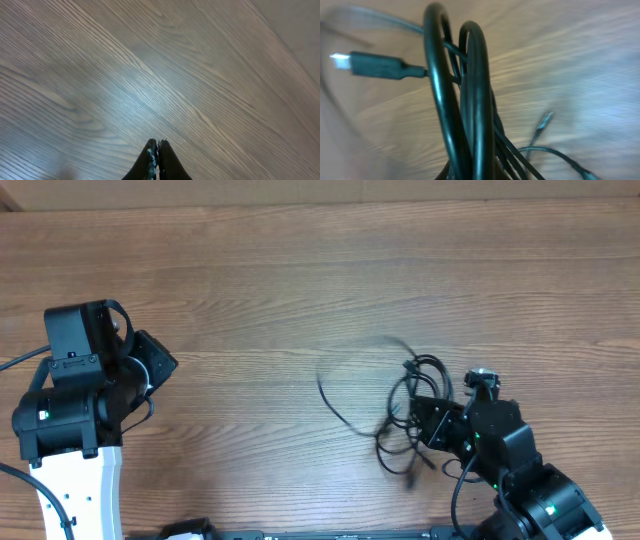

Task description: Untangle cables

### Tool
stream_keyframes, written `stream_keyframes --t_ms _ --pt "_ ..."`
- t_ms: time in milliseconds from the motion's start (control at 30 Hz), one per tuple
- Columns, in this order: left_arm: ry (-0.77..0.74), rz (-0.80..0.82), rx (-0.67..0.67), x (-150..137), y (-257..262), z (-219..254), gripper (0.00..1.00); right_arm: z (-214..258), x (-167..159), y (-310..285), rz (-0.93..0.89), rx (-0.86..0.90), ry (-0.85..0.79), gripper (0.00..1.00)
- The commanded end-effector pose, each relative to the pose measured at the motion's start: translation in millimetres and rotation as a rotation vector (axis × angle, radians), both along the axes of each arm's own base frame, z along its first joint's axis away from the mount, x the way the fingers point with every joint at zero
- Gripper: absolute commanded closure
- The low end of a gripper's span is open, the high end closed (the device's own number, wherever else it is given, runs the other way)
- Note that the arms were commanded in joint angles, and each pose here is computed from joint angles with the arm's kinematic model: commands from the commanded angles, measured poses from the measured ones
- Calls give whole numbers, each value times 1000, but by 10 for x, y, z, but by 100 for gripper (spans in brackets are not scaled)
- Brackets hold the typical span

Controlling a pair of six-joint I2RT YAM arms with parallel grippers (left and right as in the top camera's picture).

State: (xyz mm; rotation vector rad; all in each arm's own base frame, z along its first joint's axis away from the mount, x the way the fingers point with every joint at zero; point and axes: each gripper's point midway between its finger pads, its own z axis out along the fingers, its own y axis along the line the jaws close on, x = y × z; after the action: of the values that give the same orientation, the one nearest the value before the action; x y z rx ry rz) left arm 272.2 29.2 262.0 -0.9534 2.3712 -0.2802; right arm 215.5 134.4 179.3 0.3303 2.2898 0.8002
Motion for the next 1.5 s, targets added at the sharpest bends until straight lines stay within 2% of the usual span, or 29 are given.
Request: stream_keyframes --t_ms 0,100,167,300,367,433,533,700,800,900,967,1067,1333,1467 --pt "-26 -50 -101 26 -183 68 88 245 -94 312 165 129 -47 96" --pt "-47 -194 -207 78 -462 100 81 477 -73 456 230 203 -122 96" --pt "-98 -372 -268 111 -707 186 79 549 -31 482 226 227 -144 96" --pt "-246 -763 -394 19 -1189 428 65 489 39 501 120 343 -14 96" --pt "-310 -901 -436 -71 -1335 519 59 457 62 553 102 391 43 96" --pt "-323 -961 -462 -136 -1412 535 56 504 74 658 151 421 42 96" --pt "-289 -976 -485 -182 -1475 489 55 596 131 781 206 459 15 96" --pt "-270 -1052 -507 -283 -1682 491 53 645 289 872 196 507 2 96" --pt "-248 -1104 -512 -358 -1835 479 57 621 359 941 204 525 12 96" --pt "-114 -988 -475 -331 -1837 300 64 676 331 1050 279 553 4 96" --pt "-7 -832 -428 -275 -1751 136 59 756 307 1097 323 571 -20 96" --pt "70 -678 -394 -229 -1705 20 51 851 294 1116 349 589 -54 96" --pt "111 -699 -426 -212 -2060 -38 47 1003 237 1162 410 621 -99 96" --pt "205 -705 -413 -201 -2184 -266 50 1098 176 1194 462 640 -125 96"
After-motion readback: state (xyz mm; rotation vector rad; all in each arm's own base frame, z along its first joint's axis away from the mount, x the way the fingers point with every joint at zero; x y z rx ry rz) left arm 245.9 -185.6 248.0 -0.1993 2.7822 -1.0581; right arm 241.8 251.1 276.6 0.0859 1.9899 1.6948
